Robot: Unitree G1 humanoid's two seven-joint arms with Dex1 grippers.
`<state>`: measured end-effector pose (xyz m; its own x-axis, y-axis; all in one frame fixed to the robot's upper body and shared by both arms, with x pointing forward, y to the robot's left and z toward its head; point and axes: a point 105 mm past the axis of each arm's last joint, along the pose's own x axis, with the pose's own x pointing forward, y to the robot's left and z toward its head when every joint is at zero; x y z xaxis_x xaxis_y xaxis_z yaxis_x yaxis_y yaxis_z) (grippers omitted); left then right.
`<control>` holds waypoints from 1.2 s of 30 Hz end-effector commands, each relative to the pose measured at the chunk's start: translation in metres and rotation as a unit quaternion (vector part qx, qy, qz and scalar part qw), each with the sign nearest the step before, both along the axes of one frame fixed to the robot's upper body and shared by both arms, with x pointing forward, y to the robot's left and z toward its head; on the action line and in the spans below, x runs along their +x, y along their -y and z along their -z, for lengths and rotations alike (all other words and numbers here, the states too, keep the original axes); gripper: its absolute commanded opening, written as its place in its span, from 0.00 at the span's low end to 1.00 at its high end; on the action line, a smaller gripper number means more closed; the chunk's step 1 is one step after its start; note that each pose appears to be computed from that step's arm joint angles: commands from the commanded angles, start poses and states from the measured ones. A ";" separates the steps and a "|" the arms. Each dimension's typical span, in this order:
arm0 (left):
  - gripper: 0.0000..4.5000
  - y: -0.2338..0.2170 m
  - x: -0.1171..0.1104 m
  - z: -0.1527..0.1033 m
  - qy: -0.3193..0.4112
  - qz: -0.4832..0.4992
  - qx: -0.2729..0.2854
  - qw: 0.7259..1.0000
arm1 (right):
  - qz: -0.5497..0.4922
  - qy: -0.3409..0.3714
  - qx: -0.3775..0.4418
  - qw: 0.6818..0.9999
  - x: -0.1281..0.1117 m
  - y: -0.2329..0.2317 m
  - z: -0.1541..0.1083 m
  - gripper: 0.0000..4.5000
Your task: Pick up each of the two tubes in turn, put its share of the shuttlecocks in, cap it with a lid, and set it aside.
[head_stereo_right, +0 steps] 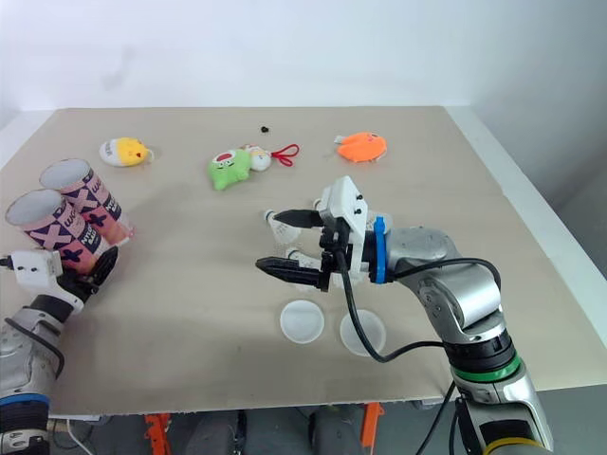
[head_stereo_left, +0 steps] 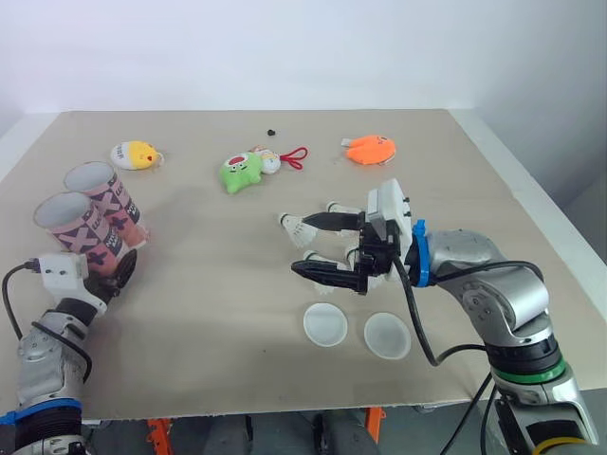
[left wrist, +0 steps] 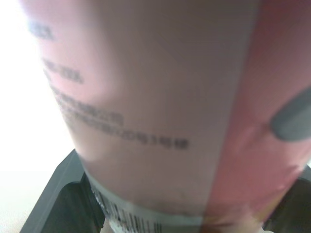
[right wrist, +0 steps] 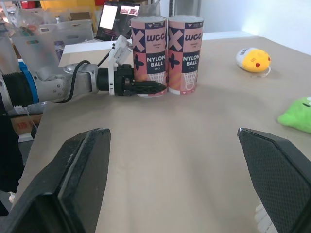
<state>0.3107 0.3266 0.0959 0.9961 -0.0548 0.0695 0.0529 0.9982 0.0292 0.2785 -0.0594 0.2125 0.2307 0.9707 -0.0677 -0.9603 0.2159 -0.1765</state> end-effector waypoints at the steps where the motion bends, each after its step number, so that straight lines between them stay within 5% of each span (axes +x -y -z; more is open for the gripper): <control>1: 0.74 -0.006 -0.018 -0.003 -0.006 -0.003 0.012 1.000 | 0.013 0.018 -0.007 1.000 -0.008 0.005 0.002 1.00; 7: 0.74 0.033 -0.057 -0.010 -0.083 0.167 0.103 0.977 | 0.089 0.010 -0.030 0.996 -0.027 0.023 0.029 1.00; 16: 0.74 0.075 -0.071 -0.042 -0.243 0.442 0.256 0.824 | 0.223 -0.013 -0.022 0.975 -0.026 0.029 0.059 1.00; 25: 0.74 0.055 -0.049 -0.065 -0.331 0.504 0.407 0.686 | 0.263 -0.063 -0.006 0.963 -0.025 0.009 0.085 1.00; 36: 0.74 0.067 -0.044 -0.052 -0.340 0.541 0.422 0.643 | 0.305 -0.067 0.006 0.950 -0.002 -0.005 0.087 1.00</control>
<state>0.2682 0.2641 0.1462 0.1328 -0.4721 -0.8715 0.9905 0.0310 0.1342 0.2762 -0.0591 0.1215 0.7394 0.6579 -0.1432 -0.6690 0.7418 -0.0469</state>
